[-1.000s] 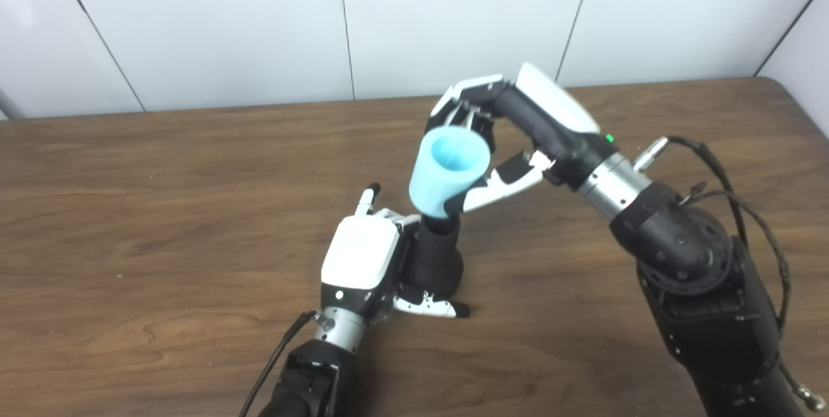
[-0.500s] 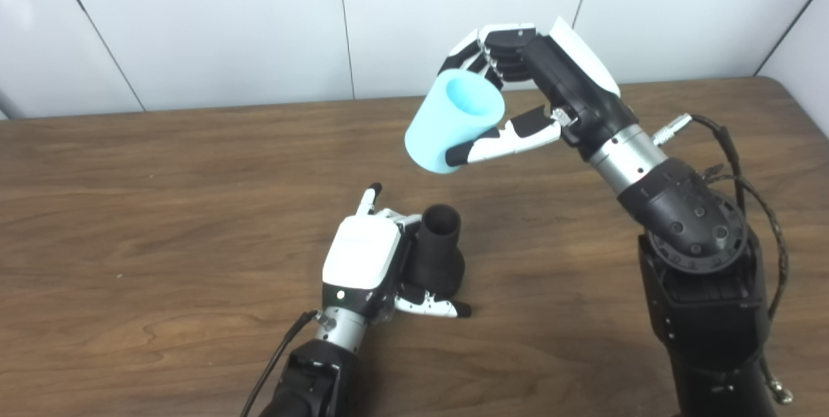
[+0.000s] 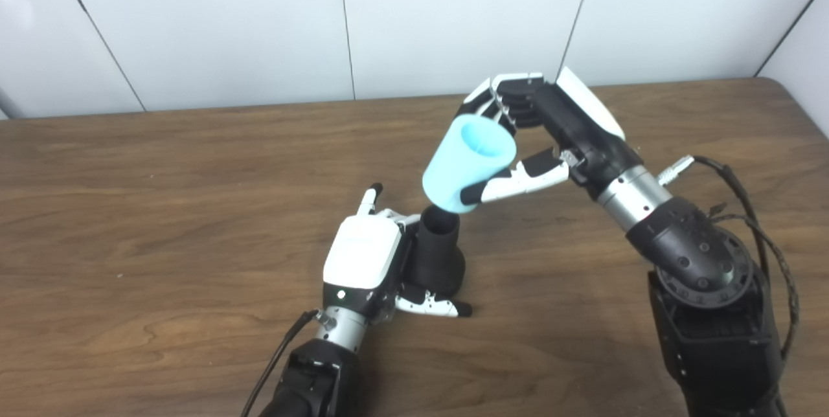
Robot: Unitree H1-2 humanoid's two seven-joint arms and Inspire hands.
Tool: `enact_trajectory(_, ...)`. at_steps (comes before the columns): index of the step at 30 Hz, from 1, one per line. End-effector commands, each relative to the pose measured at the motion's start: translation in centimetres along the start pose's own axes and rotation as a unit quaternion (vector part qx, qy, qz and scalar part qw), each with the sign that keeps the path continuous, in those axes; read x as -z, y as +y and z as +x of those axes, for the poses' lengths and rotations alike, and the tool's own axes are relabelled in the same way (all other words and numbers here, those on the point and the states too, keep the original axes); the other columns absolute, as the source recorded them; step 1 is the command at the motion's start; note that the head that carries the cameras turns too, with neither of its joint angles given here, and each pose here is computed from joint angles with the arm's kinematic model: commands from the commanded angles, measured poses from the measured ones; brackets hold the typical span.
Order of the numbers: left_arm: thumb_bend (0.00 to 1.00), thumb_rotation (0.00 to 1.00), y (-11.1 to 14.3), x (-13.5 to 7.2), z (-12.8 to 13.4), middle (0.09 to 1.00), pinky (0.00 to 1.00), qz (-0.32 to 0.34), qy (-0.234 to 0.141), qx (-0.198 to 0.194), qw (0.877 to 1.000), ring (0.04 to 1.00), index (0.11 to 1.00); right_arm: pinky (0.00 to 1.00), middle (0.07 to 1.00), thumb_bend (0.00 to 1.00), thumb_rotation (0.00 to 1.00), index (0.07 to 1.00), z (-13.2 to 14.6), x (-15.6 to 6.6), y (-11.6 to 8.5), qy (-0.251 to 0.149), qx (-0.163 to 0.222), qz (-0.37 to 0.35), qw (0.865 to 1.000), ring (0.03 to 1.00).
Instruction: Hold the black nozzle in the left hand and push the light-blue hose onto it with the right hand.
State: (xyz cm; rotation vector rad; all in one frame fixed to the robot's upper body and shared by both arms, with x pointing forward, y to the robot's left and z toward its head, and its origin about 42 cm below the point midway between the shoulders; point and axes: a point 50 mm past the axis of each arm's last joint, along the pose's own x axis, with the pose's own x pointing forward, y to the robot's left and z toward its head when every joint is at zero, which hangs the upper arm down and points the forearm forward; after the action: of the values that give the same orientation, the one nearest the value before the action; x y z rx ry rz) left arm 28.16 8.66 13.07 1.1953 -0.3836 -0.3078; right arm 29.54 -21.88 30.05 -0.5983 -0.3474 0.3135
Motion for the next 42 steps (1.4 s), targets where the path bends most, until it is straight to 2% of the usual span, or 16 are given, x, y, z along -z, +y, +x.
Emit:
enact_trajectory(1, 0.52, 0.00, -1.8, -0.5, -0.8, 0.506, 1.00, -0.007, -0.006, 0.056, 0.998, 0.681, 0.476, 0.26, 0.425, 0.52, 0.00, 0.532, -0.2, -1.2, -0.8, -0.028, 0.017, -0.018, 0.999, 0.331)
enact_trajectory(11, 0.52, 0.00, -1.8, -0.5, -0.8, 0.506, 1.00, -0.007, -0.007, 0.056, 0.998, 0.682, 0.476, 0.27, 0.427, 0.52, 0.00, 0.531, -0.6, -0.5, -0.3, -0.019, 0.018, -0.006, 1.000, 0.337)
enact_trajectory(19, 0.52, 0.00, -1.8, -0.4, -0.8, 0.505, 1.00, -0.007, -0.008, 0.057, 0.998, 0.683, 0.477, 0.26, 0.426, 0.52, 0.00, 0.530, -1.2, 0.3, 0.6, 0.004, 0.024, 0.009, 1.000, 0.330)
enact_trajectory(36, 0.52, 0.00, -1.7, -0.5, -0.7, 0.508, 1.00, -0.007, -0.010, 0.056, 0.998, 0.686, 0.474, 0.26, 0.425, 0.52, 0.00, 0.531, -1.9, 1.2, 1.5, 0.021, 0.030, 0.044, 0.998, 0.327)
enact_trajectory(42, 0.52, 0.00, -1.8, -0.6, -0.7, 0.507, 1.00, -0.008, -0.009, 0.058, 0.998, 0.685, 0.474, 0.27, 0.427, 0.52, 0.00, 0.532, -1.9, 1.2, 1.9, 0.017, 0.026, 0.056, 0.998, 0.335)
